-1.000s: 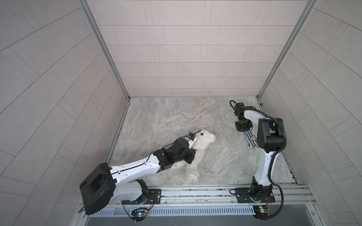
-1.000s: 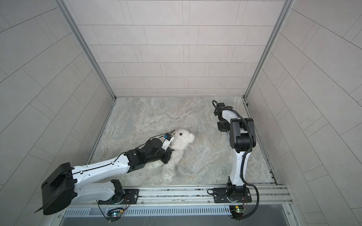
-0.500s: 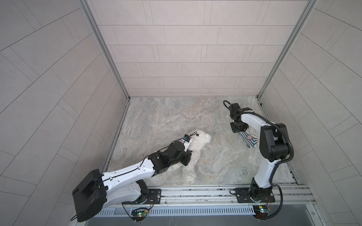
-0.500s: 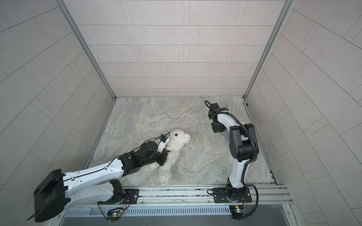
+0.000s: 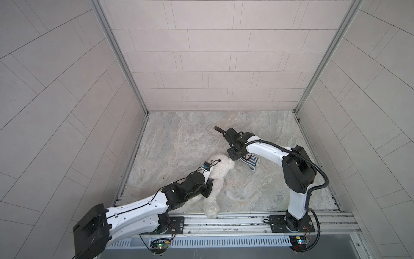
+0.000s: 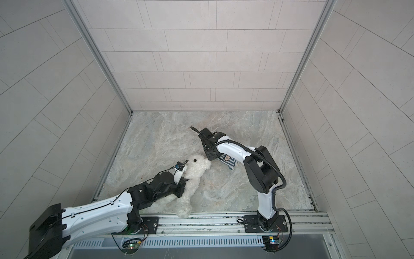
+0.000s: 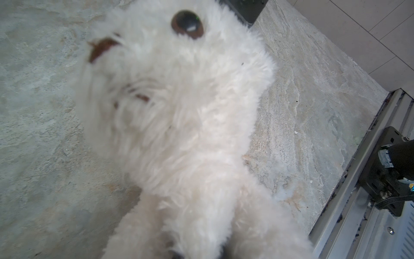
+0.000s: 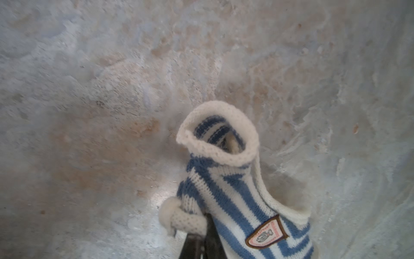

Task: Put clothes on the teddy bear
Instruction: 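Lift the striped sweater with the right gripper and carry it toward the bear's head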

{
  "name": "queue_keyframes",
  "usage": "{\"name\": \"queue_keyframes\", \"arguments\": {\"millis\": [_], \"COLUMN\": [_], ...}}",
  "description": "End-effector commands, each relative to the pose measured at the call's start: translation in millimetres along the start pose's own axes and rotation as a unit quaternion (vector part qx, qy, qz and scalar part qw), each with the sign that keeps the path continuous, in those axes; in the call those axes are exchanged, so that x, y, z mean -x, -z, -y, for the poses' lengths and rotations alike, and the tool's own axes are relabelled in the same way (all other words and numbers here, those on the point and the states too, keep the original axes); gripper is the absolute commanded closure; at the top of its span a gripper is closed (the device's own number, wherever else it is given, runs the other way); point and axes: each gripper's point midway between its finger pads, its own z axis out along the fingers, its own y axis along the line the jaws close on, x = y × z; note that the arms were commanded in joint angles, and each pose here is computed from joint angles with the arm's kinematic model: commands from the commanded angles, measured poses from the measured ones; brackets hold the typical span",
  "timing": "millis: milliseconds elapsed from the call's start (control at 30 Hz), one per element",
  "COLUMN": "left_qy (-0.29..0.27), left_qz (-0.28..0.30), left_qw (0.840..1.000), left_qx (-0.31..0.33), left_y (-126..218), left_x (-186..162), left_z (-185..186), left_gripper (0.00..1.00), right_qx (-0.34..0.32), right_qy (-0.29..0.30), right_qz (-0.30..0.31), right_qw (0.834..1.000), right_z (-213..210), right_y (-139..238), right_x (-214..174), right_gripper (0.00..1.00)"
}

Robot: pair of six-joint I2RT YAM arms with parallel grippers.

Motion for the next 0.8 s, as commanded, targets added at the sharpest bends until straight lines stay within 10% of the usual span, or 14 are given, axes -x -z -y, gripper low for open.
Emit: {"name": "queue_keyframes", "arguments": {"millis": [0,200,767], "left_qy": [-0.002,-0.004,0.000], "left_qz": [0.043,0.059,0.136], "left_qw": [0.999,0.997,0.990], "left_qx": [0.016,0.044,0.028], "left_y": [3.3,9.6,33.3], "left_x": [15.6,17.5,26.3], "left_z": [-1.8,-12.6,-17.7], "left_gripper": [1.00,1.00,1.00], "right_qx": [0.001,0.011,-0.037], "right_qy": [-0.023,-0.030,0.044], "right_qz": [0.004,0.032,-0.034], "right_qw": [1.000,0.999,0.998], "right_z": [4.8,17.0,33.3], "right_y": [7.2,40.2,10.3], "right_x": [0.4,-7.9,-56.2], "right_gripper": [0.81,0.55,0.49]}}
